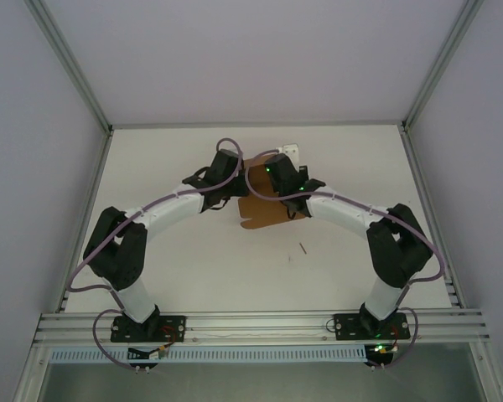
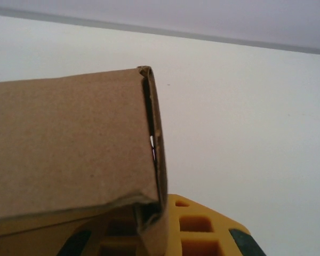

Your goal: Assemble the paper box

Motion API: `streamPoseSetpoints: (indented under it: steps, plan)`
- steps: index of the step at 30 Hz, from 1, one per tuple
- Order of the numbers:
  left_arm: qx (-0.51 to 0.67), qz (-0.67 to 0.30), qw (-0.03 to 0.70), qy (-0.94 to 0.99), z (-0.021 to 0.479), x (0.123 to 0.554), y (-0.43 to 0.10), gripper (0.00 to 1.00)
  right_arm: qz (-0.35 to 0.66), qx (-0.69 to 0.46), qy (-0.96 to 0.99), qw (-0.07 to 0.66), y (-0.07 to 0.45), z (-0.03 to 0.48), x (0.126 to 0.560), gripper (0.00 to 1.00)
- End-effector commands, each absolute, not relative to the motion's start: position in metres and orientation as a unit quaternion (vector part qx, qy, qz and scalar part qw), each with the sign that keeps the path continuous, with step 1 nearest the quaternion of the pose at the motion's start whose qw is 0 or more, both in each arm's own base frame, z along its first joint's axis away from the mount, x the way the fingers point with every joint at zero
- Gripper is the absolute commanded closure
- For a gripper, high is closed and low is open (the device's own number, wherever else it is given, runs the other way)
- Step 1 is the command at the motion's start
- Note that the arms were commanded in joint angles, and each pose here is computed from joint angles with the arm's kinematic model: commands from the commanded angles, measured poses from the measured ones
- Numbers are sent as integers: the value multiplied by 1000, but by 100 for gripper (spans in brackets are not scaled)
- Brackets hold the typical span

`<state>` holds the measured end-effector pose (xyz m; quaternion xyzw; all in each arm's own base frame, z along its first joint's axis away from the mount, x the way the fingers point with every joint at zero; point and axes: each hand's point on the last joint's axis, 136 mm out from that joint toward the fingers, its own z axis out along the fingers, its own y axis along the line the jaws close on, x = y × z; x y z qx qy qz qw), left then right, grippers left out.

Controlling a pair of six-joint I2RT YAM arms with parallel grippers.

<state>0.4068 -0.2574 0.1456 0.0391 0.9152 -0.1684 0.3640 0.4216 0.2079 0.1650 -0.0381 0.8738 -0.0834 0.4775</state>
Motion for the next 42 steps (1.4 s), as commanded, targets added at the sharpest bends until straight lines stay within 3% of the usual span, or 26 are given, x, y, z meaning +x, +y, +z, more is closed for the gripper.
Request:
streamPoseSetpoints:
  steps: [1, 8, 9, 10, 11, 13, 16, 22, 28, 33, 37, 40, 42]
  plan:
    - [36, -192, 375, 906, 168, 404, -266, 100, -186, 48, 858, 476, 152, 165, 424, 100]
    - [34, -182, 378, 907, 169, 404, -261, 100, -138, -40, 859, 492, 178, 168, 432, 100]
    - [35, -185, 377, 907, 169, 404, -262, 100, -114, -61, 859, 495, 187, 169, 432, 91]
    - [37, -185, 376, 907, 168, 404, -262, 100, -85, -74, 859, 499, 195, 170, 429, 68]
    - [37, -186, 376, 907, 169, 404, -263, 100, -50, -93, 859, 502, 206, 171, 426, 61]
    - [40, -186, 374, 908, 168, 404, -264, 100, 20, -139, 858, 495, 229, 176, 414, 59]
    - [46, -188, 372, 908, 167, 403, -266, 100, 100, -184, 849, 486, 251, 186, 393, 46]
    - [52, -185, 370, 909, 167, 403, -266, 100, 144, -209, 838, 483, 255, 206, 369, 22]
    - [56, -188, 374, 906, 171, 402, -266, 100, 87, -174, 853, 485, 220, 216, 365, 14]
    - [64, -181, 373, 908, 167, 401, -265, 100, 154, -149, 846, 487, 193, 244, 342, 0]
    - [67, -186, 375, 906, 166, 401, -267, 100, 184, -110, 830, 514, 156, 271, 326, 0]
    - [74, -196, 375, 903, 168, 400, -270, 100, 207, -52, 844, 493, 117, 267, 328, 0]
    - [82, -204, 375, 901, 170, 398, -273, 100, 207, -37, 860, 464, 98, 251, 334, 8]
